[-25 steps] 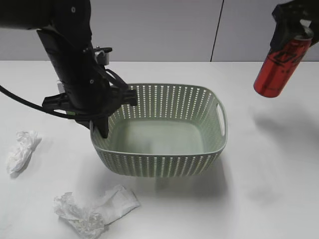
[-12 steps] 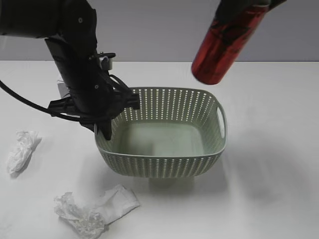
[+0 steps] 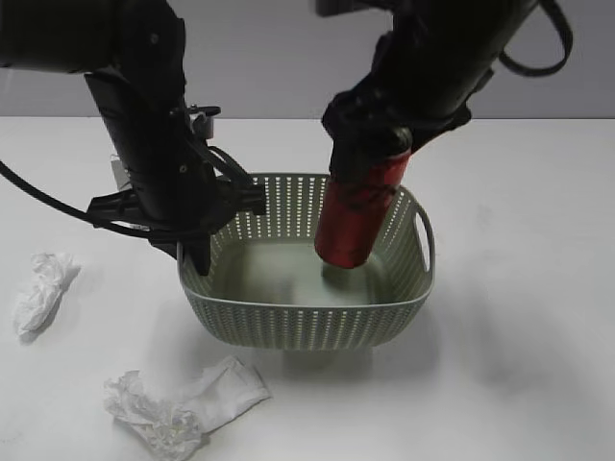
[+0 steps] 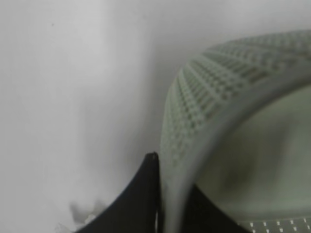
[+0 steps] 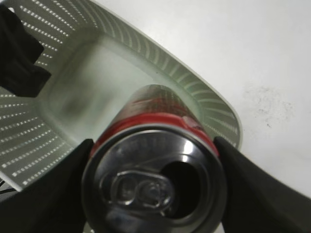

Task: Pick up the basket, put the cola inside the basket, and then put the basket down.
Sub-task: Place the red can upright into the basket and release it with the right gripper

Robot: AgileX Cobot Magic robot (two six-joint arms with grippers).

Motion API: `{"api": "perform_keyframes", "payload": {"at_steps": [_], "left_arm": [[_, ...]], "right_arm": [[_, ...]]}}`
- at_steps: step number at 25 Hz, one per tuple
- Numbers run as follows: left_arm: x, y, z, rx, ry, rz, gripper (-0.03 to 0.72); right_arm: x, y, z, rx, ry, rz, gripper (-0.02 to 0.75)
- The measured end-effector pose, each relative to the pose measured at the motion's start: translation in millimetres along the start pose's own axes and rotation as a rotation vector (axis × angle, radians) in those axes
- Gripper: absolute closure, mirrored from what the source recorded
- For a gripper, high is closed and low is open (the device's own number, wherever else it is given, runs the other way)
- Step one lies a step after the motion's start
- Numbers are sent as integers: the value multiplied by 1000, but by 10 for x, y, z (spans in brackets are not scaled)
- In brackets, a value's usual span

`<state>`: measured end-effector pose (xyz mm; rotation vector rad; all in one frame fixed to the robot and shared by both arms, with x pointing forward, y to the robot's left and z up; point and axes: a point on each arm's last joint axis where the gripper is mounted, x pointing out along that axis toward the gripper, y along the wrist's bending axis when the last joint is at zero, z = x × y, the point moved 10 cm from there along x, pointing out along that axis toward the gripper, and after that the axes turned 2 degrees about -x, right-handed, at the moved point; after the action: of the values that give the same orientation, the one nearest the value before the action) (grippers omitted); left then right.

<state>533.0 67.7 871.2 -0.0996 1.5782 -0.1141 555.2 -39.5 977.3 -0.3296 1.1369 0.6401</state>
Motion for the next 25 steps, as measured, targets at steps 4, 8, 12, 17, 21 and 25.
{"api": "perform_keyframes", "payload": {"at_steps": [4, 8, 12, 17, 21, 25], "left_arm": [[0, 2, -3, 0, 2, 1, 692], [0, 3, -2, 0, 1, 1, 692], [0, 12, -6, 1, 4, 5, 692], [0, 15, -12, 1, 7, 7, 692], [0, 20, -20, 1, 11, 10, 692], [0, 14, -29, -2, 16, 7, 692]], "right_arm": [[237, -25, -165, 11, 12, -3, 226], [289, 11, -226, -1, 26, 18, 223], [290, 47, -209, 5, 16, 36, 103], [283, 51, -204, 4, 16, 38, 113], [79, 51, -29, -19, -7, 29, 114], [-323, -61, 237, -29, -50, -1, 127]]}}
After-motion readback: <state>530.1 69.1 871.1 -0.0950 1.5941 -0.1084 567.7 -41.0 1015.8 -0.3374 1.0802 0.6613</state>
